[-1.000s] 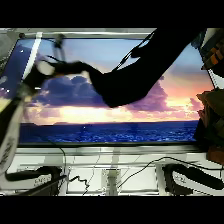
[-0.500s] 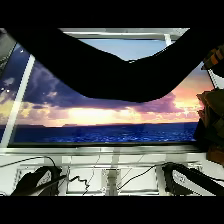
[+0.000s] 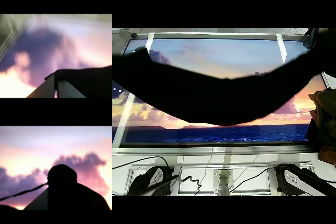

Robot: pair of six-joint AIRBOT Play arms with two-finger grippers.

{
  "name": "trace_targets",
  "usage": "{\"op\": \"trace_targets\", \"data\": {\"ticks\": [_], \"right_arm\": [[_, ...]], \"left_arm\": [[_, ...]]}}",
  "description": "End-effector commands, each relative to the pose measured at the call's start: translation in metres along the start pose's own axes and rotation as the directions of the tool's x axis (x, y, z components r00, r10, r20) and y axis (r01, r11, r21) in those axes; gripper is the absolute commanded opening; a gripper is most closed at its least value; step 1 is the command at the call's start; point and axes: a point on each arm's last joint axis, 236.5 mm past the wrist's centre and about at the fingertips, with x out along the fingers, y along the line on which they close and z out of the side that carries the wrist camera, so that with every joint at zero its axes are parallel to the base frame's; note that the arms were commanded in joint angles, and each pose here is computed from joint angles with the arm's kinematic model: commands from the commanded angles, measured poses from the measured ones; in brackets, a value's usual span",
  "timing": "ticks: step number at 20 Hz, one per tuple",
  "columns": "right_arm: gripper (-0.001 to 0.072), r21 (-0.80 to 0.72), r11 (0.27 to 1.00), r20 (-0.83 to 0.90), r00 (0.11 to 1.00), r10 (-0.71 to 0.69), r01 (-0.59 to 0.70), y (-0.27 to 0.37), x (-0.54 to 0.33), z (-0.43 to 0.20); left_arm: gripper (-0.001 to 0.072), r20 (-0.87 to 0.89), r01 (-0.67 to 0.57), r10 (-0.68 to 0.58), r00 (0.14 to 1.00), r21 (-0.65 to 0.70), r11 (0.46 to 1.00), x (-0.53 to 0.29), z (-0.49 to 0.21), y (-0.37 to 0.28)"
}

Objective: Fold the clothes and pants, and hang the long-sleeved shirts on hangers.

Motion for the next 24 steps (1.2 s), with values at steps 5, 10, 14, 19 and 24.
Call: {"op": "trace_targets", "data": {"ticks": [5, 10, 14, 19, 24], "right_arm": [[0.0017, -0.002, 0.998, -0.428, 0.902, -0.053, 0.058, -0.031, 0.134, -0.127], [0.0017, 0.055, 0.997, -0.325, 0.945, -0.033, 0.053, -0.034, 0.213, -0.117], [0.0017, 0.263, 0.964, -0.080, 0.997, -0.019, 0.039, -0.035, 0.261, -0.066], [0.0622, 0.377, 0.925, 0.091, 0.996, 0.006, -0.040, -0.030, 0.288, -0.034], [0.0304, 0.220, 0.955, -0.108, 0.978, -0.181, 0.201, -0.110, 0.252, -0.064]], "left_arm": [[0.0008, -0.587, 0.105, -0.137, 0.798, -0.089, 0.990, 0.099, -0.191, -0.043], [0.0008, -0.662, 0.123, -0.151, 0.734, -0.089, 0.988, 0.132, -0.226, -0.055], [0.0009, -0.651, 0.119, -0.148, 0.745, -0.089, 0.989, 0.141, -0.227, -0.055], [0.0010, -0.610, 0.118, -0.151, 0.778, -0.095, 0.988, 0.149, -0.217, -0.056], [0.0010, -0.603, 0.117, -0.150, 0.783, -0.094, 0.989, 0.151, -0.216, -0.055]]}}
